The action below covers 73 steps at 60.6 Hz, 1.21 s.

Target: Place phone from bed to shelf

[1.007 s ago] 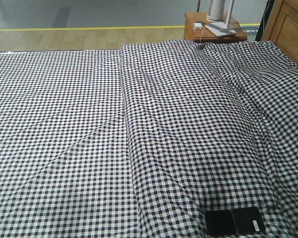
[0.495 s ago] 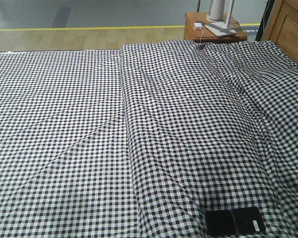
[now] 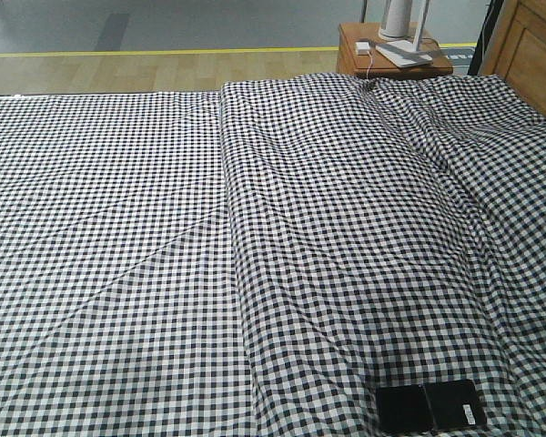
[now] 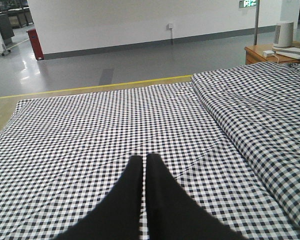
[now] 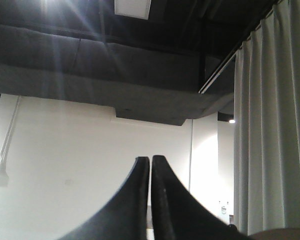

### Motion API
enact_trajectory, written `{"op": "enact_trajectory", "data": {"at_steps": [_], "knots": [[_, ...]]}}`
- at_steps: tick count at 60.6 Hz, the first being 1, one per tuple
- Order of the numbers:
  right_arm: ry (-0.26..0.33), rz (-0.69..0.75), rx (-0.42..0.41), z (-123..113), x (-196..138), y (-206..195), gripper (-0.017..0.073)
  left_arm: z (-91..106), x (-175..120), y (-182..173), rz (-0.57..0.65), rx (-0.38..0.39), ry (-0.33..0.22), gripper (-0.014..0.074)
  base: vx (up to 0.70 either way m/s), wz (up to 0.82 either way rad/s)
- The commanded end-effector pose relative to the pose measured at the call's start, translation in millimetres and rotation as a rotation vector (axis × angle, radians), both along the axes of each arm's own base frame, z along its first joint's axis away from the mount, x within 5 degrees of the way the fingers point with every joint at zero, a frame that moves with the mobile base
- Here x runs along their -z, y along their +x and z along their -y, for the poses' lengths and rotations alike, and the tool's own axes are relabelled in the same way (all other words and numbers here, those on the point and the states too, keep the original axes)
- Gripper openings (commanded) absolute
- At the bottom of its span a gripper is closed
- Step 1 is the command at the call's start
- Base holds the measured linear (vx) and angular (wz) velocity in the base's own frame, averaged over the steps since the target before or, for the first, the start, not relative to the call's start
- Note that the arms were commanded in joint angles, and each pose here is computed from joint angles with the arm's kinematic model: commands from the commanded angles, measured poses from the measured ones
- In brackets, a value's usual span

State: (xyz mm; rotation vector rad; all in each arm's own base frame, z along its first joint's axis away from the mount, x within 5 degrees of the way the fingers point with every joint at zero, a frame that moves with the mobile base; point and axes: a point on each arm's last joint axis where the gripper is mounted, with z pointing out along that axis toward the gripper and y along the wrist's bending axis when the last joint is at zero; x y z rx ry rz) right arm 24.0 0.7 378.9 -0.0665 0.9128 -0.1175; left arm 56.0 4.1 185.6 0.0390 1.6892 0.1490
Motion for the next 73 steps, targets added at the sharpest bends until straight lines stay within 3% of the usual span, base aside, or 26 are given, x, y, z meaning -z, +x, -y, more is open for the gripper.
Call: {"op": "enact_trajectory", "data": {"at_steps": [1,11,23,33,40,47,53,73], "knots": [[-0.006,0.012,0.009,0,-30,11,-0.0008,0.0,-15,-1,0.107,-0.002,-0.006,0.0001,0.0,0.0],[0.016,-0.206,0.001,1,-45,53,-0.0002,0.0,-15,-1,0.107,-0.002,-0.006,0.0001,0.0,0.0],[0.018,-0.521,0.004,1,-29,104,0.007,0.0,-15,-1,0.107,-0.002,-0.006,0.0001,0.0,0.0],[0.018,-0.764,0.007,1,-1,138,0.024,0.0,-15,-1,0.107,-0.002,-0.006,0.0001,0.0,0.0],[0.024,-0.886,0.005,1,15,152,0.0424,0.0,-15,-1,0.107,-0.002,-0.006,0.0001,0.0,0.0],[0.056,-0.933,-0.01,0,23,160,0.0602,0.0,-15,-1,0.107,-0.002,-0.006,0.0001,0.0,0.0],[0.098,-0.929,-0.029,-1,23,162,0.0703,0.0,-15,-1,0.107,-0.002,-0.006,0.0001,0.0,0.0],[0.123,-0.953,-0.032,0,25,169,0.0717,0.0,-15,-1,0.107,-0.002,-0.006,0.0001,0.0,0.0]]}}
